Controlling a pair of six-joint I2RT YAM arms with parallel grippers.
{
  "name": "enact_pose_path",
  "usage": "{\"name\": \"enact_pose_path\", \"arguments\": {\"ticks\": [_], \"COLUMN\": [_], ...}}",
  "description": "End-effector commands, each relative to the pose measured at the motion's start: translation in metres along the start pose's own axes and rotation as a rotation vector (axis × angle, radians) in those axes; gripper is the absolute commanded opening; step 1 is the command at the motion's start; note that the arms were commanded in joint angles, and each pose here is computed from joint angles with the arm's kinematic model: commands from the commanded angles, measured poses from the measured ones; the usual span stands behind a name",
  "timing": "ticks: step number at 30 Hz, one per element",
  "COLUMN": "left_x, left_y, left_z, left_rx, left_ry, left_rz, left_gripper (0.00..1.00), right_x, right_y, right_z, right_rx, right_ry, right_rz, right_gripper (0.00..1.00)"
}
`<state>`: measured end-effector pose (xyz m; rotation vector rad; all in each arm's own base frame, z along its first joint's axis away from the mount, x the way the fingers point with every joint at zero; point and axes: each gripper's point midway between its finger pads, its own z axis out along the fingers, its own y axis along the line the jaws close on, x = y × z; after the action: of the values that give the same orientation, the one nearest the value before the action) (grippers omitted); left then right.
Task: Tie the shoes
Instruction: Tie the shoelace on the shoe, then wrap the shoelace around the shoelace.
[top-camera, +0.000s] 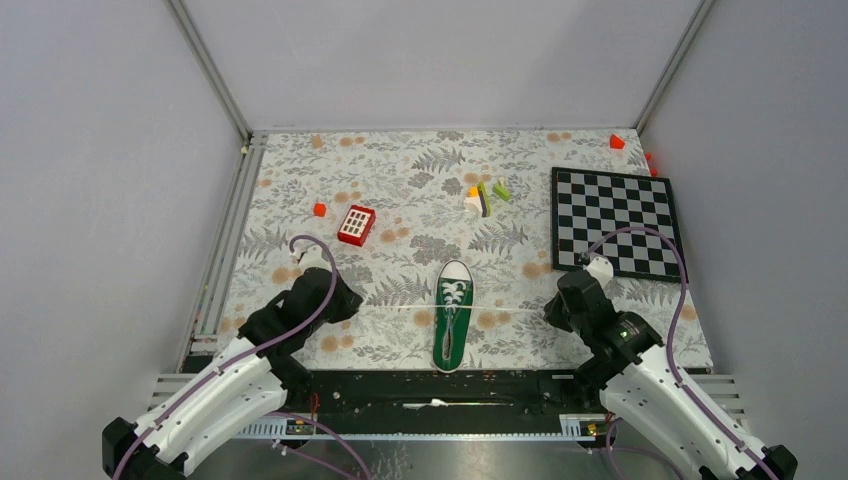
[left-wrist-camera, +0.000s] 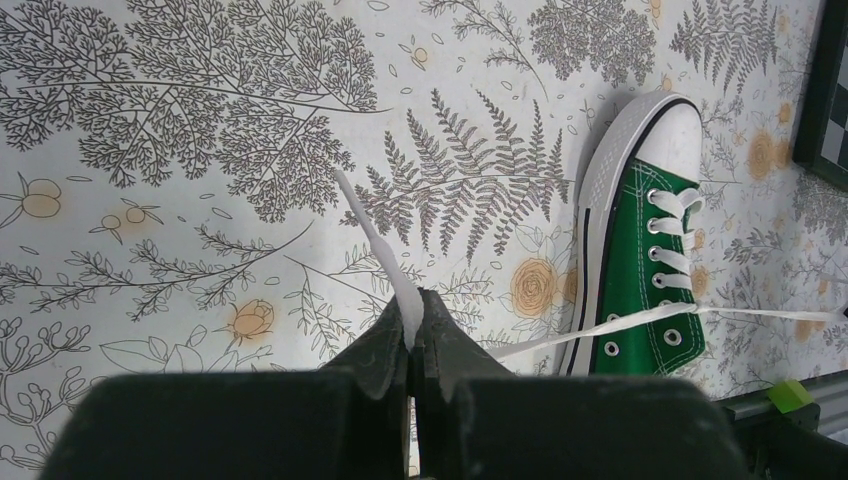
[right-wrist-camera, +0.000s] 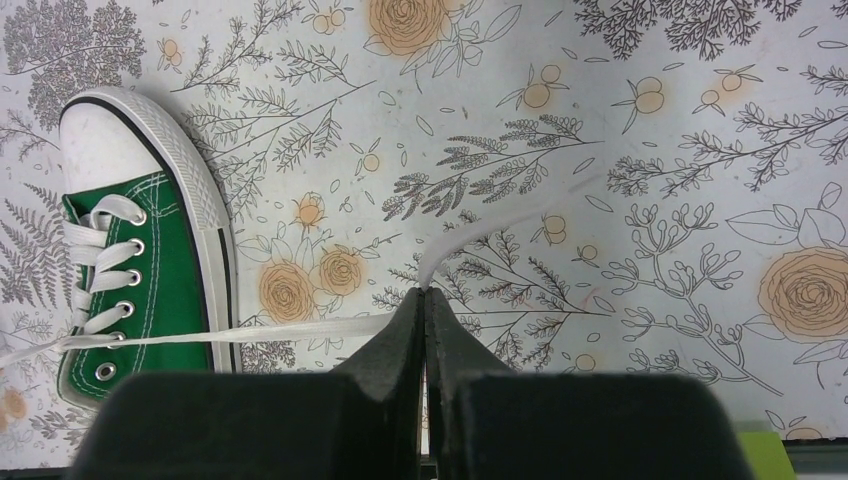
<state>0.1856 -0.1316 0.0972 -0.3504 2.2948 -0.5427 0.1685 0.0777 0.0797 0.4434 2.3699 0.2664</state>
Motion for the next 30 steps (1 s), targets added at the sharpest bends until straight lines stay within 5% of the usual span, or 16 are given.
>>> {"name": "enact_pose_path", "arguments": {"ticks": [1, 13, 21, 30], "left_x": [0.000, 0.020, 0.004, -0.027], "left_y": [-0.004, -0.018, -0.017, -0.048], "left_z": [0.001, 0.024, 0.016, -0.003], "left_rx": [0.026, 0.079, 0.046, 0.136], "left_ry": [0.005, 0.098, 0.057, -0.005], "left_rz": [0.003, 0.012, 0.052, 0.169], "left_gripper": [0.00, 0.01, 0.69, 0.70], "right_x": [-0.001, 0.025, 0.021, -0.018], "right_y": [-0.010, 0.011, 0.010, 0.044], "right_z": [-0.001, 0.016, 0.011, -0.015], "right_rx": [0.040, -0.038, -0.051, -0.198], "right_ry": [-0.017, 0.113, 0.091, -0.006], "right_rz": [0.029, 0.014, 0.003, -0.112], "right_gripper": [0.00, 0.00, 0.53, 0.61]}}
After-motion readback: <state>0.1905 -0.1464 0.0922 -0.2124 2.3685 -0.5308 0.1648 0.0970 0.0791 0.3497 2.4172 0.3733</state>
